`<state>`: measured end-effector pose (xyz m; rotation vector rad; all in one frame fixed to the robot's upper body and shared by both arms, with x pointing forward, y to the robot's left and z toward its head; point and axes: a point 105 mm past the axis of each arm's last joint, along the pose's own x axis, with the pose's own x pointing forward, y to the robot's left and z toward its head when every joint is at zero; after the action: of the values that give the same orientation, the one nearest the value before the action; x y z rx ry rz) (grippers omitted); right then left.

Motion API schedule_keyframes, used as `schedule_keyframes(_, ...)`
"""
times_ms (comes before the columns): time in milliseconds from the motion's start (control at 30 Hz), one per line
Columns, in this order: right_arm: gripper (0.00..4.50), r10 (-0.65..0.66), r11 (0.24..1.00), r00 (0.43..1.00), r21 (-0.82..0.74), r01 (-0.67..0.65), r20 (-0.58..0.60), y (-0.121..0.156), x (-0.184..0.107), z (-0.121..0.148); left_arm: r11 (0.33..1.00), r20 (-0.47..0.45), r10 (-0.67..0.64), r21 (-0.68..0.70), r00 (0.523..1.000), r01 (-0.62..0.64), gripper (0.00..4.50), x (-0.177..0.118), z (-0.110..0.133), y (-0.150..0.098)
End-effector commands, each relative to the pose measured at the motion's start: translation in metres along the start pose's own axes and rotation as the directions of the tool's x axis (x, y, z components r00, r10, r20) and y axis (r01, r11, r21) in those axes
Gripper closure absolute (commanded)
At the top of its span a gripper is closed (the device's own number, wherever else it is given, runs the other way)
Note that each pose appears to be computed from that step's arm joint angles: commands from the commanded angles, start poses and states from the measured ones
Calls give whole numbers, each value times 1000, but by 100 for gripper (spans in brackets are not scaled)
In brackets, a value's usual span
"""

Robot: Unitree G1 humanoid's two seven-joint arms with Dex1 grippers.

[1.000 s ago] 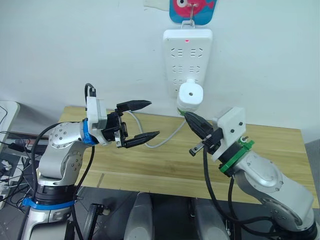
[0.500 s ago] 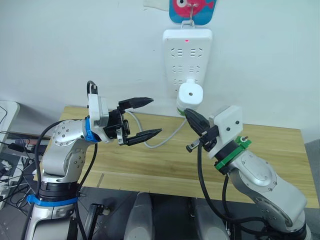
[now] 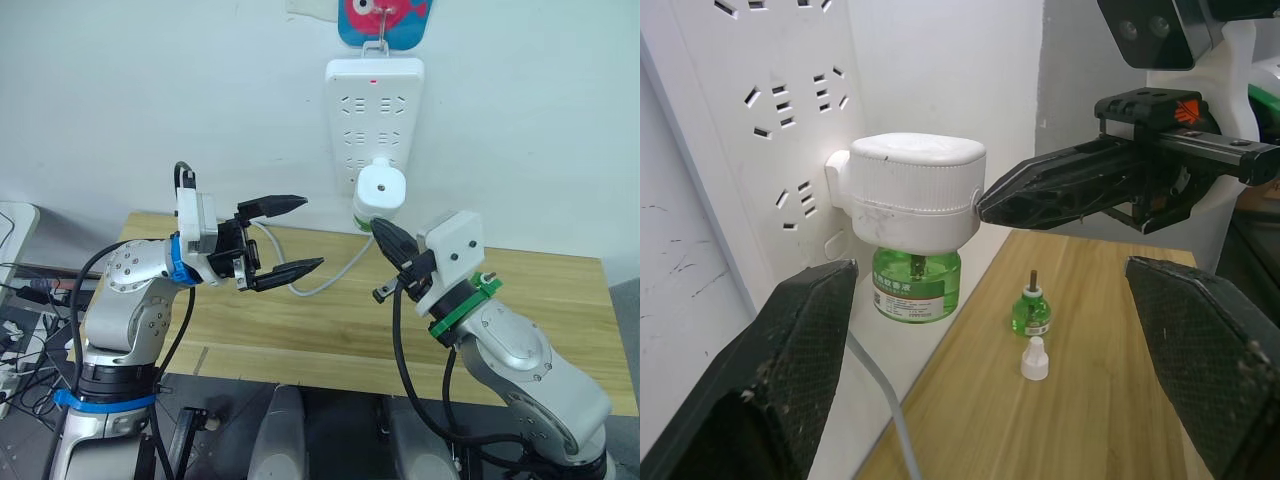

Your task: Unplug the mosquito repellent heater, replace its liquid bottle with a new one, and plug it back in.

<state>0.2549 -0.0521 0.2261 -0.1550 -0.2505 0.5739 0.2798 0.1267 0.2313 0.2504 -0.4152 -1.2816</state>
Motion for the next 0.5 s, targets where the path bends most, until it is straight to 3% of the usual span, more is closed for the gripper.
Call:
schedule_keyframes(33,444,-55,998,997,-25,57,59,-10,-3,13,999,19,-21,34,1000,20,0,3,6,-2)
schedule_keyframes(500,444,-87,996,994,-9,87,65,-15,0,15,999,22,-31,33,999,31,0,4,5,-4)
